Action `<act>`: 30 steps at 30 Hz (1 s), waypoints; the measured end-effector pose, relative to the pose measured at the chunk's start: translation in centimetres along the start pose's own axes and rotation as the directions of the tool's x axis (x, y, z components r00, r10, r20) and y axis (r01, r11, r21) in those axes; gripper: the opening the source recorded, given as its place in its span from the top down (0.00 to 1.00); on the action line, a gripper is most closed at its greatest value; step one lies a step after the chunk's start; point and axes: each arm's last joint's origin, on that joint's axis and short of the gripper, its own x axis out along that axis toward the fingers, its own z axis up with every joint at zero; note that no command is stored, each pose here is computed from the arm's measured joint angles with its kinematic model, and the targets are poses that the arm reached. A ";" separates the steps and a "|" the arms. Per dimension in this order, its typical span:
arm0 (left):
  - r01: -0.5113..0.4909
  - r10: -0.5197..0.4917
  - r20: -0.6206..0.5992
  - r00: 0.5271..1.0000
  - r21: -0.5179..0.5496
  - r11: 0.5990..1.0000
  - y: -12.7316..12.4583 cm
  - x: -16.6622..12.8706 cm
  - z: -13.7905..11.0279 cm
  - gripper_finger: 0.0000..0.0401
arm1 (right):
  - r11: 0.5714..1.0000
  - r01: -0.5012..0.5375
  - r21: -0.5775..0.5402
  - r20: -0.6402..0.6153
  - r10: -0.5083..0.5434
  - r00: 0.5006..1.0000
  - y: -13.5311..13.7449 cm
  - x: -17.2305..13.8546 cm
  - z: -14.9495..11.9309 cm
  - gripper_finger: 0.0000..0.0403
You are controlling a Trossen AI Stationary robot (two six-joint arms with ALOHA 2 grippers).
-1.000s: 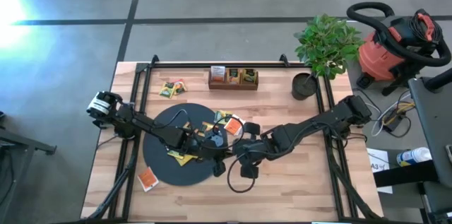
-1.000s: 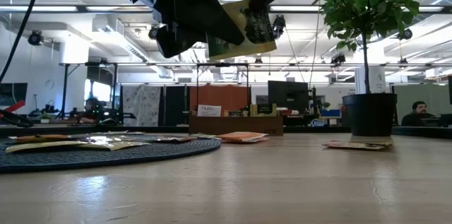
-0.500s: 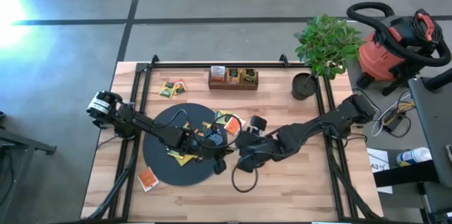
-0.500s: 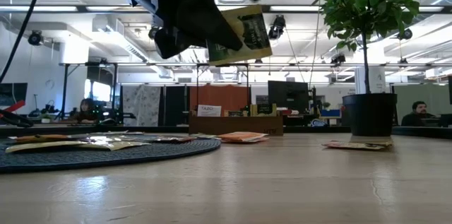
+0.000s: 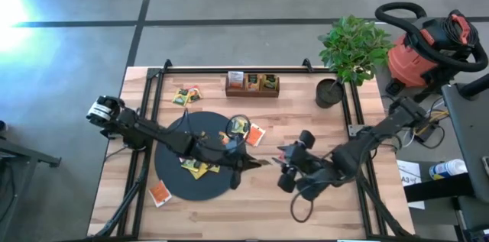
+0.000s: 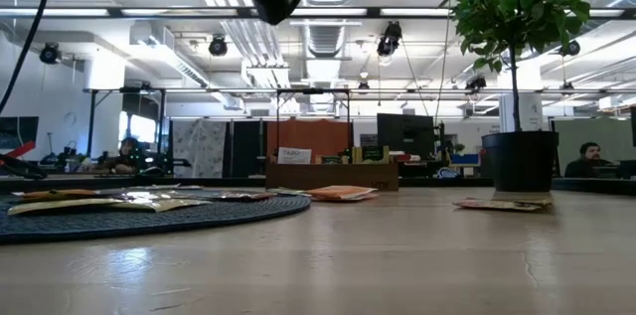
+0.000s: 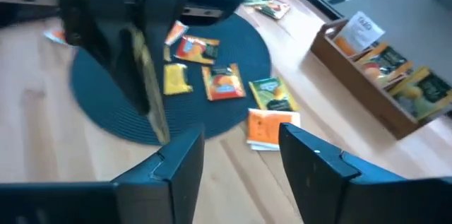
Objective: Pick & Place Tea
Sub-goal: Put the green tea bag into the right section of the wooden organizer
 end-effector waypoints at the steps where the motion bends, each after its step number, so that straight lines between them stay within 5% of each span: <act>1: 0.004 -0.004 0.018 1.000 -0.004 1.000 0.1 0.0 0.2 0.97 | 1.000 -0.011 0.013 0.004 0.011 1.000 -0.2 -0.2 0.0 0.56; 11: 0.049 -0.036 0.191 0.981 -0.064 0.997 2.6 -0.4 0.0 0.97 | 0.993 -0.085 0.082 0.068 0.079 0.995 -0.7 -0.7 0.5 0.54; 26: 0.123 -0.100 0.239 0.966 -0.084 0.989 3.7 -0.6 0.2 0.97 | 0.996 -0.066 0.065 0.092 0.060 0.994 -1.2 0.4 1.5 0.52; 30: 0.115 -0.094 0.242 0.966 -0.075 0.991 3.9 -0.6 0.3 0.97 | 0.989 -0.137 0.064 0.067 0.132 0.989 -1.2 1.0 2.2 0.52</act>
